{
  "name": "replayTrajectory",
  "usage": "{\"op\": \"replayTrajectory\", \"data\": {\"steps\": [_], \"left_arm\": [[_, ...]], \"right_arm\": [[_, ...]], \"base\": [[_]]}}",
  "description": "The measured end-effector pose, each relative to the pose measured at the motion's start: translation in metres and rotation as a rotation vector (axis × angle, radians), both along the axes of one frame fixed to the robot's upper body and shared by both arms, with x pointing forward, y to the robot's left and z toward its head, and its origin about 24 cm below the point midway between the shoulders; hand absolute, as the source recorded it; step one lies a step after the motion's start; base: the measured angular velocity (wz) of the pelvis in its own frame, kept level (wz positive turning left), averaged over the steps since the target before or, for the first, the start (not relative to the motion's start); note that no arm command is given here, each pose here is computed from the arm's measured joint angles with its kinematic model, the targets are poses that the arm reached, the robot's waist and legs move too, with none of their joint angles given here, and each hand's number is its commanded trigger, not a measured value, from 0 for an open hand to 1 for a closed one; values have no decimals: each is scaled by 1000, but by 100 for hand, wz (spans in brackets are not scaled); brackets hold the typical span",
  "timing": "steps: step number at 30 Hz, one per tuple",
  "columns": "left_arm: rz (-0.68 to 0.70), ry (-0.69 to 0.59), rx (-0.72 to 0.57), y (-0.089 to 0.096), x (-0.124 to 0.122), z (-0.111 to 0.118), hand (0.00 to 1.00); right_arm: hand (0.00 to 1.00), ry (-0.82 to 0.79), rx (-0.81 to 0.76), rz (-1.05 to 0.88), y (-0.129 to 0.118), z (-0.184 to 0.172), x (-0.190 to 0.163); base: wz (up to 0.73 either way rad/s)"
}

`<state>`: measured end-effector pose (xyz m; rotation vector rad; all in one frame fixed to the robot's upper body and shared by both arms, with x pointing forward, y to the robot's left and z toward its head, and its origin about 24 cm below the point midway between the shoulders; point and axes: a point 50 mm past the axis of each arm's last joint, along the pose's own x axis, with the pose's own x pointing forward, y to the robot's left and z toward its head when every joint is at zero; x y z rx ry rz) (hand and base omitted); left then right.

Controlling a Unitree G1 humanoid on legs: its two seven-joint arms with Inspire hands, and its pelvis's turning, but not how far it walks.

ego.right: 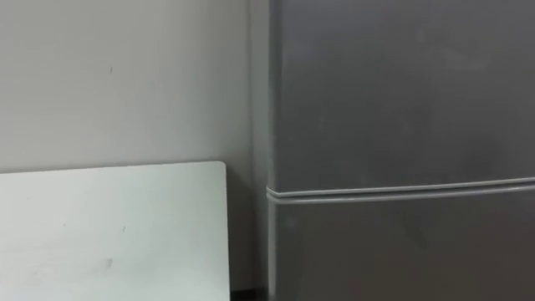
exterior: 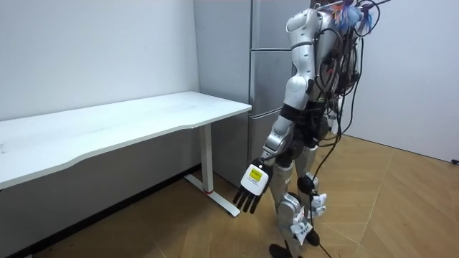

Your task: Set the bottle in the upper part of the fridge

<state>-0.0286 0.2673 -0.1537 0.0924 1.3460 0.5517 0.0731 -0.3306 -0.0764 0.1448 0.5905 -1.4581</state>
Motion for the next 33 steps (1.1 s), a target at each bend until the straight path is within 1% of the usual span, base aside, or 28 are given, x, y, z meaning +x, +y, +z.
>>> {"op": "replayTrajectory", "data": {"steps": [2, 4, 8, 10, 12, 17, 20, 24, 29, 31, 33], "left_arm": [[-11, 3, -8, -3, 0, -1, 0], [-25, 7, -17, -6, 0, -2, 0], [-24, 12, -28, -10, 0, -3, 0], [-34, 26, -35, -12, -3, -4, 0], [-53, 34, -44, -15, -4, -5, 0], [-78, 37, -51, -16, -1, -6, 0], [-97, 50, -57, -17, -2, -6, 0], [-120, 60, -70, -22, -1, -7, 0], [-167, 69, -88, -30, 3, -10, 0], [-199, 63, -99, -33, 9, -11, 0], [-202, 56, -103, -34, 11, -11, 0]], "right_arm": [[0, 62, 27, 22, 4, -10, -9], [0, 187, 67, 85, 12, -28, -25], [0, 328, 119, 205, 23, -44, -45], [0, 427, 172, 285, 32, -54, -58], [0, 478, 217, 335, 38, -60, -65], [0, 502, 306, 491, 54, -70, -65], [0, 494, 351, 570, 62, -74, -58], [0, 492, 378, 723, 70, -77, -45], [0, 490, 424, 833, 80, -81, -37], [0, 489, 451, 889, 85, -83, -35], [0, 478, 470, 914, 89, -84, -31]], "base": [[9], [3], [-1], [5], [2], [1], [8], [15], [15], [16], [6]]}}
